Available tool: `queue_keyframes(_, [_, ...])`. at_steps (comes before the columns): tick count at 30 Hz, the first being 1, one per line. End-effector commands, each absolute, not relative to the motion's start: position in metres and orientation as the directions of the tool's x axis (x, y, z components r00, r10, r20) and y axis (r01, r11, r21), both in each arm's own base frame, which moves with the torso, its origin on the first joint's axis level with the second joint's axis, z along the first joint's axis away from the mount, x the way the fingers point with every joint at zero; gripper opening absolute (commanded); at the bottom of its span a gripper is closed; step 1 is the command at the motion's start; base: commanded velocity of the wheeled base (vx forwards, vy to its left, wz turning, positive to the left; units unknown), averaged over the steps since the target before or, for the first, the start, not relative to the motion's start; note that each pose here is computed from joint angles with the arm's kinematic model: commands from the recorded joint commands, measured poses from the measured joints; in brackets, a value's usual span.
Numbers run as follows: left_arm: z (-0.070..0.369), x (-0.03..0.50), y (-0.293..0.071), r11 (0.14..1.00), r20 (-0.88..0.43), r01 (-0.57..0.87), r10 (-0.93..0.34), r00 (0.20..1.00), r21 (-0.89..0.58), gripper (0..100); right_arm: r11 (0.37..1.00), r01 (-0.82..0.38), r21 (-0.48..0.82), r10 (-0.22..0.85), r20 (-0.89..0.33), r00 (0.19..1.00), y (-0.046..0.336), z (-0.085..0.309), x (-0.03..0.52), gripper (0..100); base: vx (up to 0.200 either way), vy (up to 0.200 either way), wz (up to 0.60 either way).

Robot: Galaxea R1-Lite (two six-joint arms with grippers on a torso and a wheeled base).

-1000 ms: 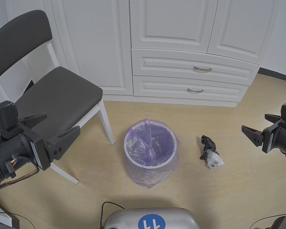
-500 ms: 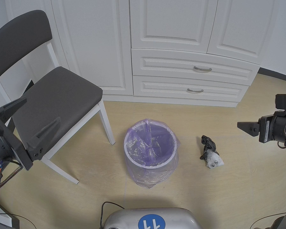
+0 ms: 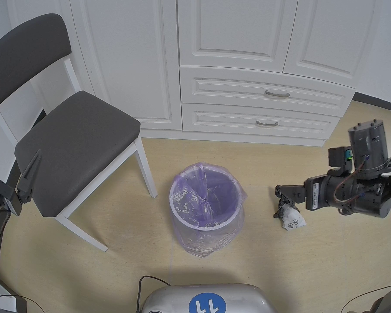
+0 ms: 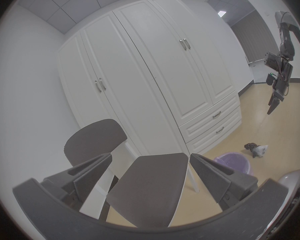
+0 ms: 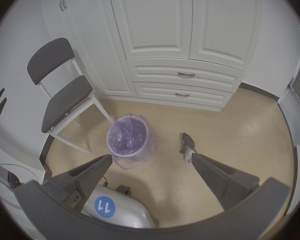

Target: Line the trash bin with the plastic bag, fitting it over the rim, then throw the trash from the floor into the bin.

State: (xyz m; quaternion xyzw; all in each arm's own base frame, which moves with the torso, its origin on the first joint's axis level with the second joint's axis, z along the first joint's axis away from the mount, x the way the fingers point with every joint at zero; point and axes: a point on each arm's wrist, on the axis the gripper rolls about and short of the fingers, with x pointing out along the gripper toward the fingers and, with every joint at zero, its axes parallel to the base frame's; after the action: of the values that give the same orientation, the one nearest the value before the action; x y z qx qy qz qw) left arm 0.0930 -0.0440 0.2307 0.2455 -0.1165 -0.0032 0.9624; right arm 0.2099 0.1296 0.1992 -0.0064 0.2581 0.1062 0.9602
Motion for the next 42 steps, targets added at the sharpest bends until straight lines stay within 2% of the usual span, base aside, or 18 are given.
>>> queue_keyframes(1, [0.228,0.093,-0.037,0.873,0.229,-0.108,-0.005,0.973,0.476,100,0.963,-0.264,0.051,0.247,-0.558,0.792,0.166,0.155,0.221,100,0.000,0.000,0.00])
queue_keyframes(8, [0.229,0.094,-0.029,0.862,0.237,-0.180,0.072,0.969,0.474,100,0.954,-0.291,0.067,0.283,-0.519,0.807,0.180,0.142,0.222,100,0.000,0.000,0.00])
queue_keyframes(15, [0.228,0.092,-0.030,0.864,0.239,-0.161,0.050,0.970,0.476,100,0.954,-0.291,0.068,0.283,-0.515,0.809,0.180,0.143,0.222,100,0.000,0.000,0.00])
queue_keyframes(18, [0.224,0.090,-0.033,0.867,0.231,-0.108,-0.009,0.973,0.487,100,0.955,-0.289,0.066,0.280,-0.519,0.808,0.181,0.142,0.223,100,0.000,0.000,0.00])
queue_keyframes(20, [0.221,0.088,-0.041,0.869,0.219,0.014,-0.140,0.966,0.494,100,0.956,-0.286,0.065,0.278,-0.518,0.809,0.180,0.142,0.224,100,0.000,0.000,0.00])
queue_keyframes(22, [0.217,0.089,-0.047,0.866,0.197,0.087,-0.208,0.958,0.493,100,0.957,-0.284,0.061,0.274,-0.518,0.810,0.179,0.142,0.224,100,0.000,0.000,0.00])
queue_keyframes(26, [0.209,0.094,-0.052,0.872,0.149,0.136,-0.231,0.962,0.470,100,0.962,-0.269,0.038,0.249,-0.523,0.815,0.177,0.140,0.224,100,0.000,0.000,0.00])
queue_keyframes(28, [0.199,0.106,-0.059,0.884,0.072,0.184,-0.237,0.969,0.430,100,0.970,-0.230,-0.076,0.154,-0.538,0.829,0.171,0.130,0.227,100,0.000,0.000,0.00])
queue_keyframes(32, [0.185,0.122,-0.073,0.913,-0.028,0.259,-0.264,0.964,0.316,100,0.967,-0.193,-0.166,0.081,-0.518,0.851,0.168,0.129,0.221,100,0.000,0.000,0.00])
queue_keyframes(36, [0.182,0.144,-0.095,0.903,-0.094,0.328,-0.314,0.945,0.279,100,0.955,-0.188,-0.230,0.052,-0.492,0.869,0.163,0.136,0.215,100,0.000,0.000,0.00])
queue_keyframes(37, [0.174,0.159,-0.107,0.889,-0.156,0.352,-0.319,0.935,0.292,100,0.950,-0.185,-0.253,0.042,-0.480,0.876,0.157,0.140,0.214,100,0.000,0.000,0.00])
queue_keyframes(42, [0.159,0.185,-0.133,0.856,-0.275,0.405,-0.325,0.905,0.320,100,0.960,-0.129,-0.249,0.000,-0.458,0.889,0.140,0.149,0.222,100,0.000,0.000,0.00])
